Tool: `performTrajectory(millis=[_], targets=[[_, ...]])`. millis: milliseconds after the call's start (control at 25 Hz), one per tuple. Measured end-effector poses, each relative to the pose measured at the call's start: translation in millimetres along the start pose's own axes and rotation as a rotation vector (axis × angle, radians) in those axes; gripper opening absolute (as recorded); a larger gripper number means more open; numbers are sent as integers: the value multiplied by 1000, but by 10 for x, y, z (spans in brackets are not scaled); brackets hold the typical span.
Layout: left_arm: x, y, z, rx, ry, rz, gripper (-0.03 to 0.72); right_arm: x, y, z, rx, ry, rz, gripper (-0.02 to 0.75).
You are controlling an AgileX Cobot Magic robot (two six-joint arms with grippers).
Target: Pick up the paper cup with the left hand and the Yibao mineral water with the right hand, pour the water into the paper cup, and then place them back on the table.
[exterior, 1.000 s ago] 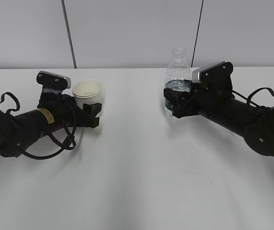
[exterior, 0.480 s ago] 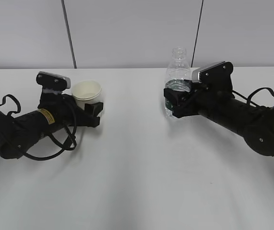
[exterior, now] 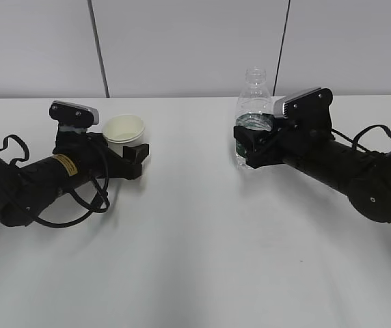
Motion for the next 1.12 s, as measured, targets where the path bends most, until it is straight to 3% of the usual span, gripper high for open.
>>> performTrajectory(millis=[1120], targets=[[-6, -8, 37, 1, -9, 0, 571, 44, 37, -250, 90, -9, -34, 502]])
Point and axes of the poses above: a point on each arm's last joint axis where the gripper is mounted, x pointing out along that axis toward the gripper, y along the wrist's bending axis when the last joint is at zero, z = x × y, the point moved 4 cm from there along x, pointing out along that axis toward the gripper, and after that the axes turned 15 degrees about -x, right-handed, at the moved point
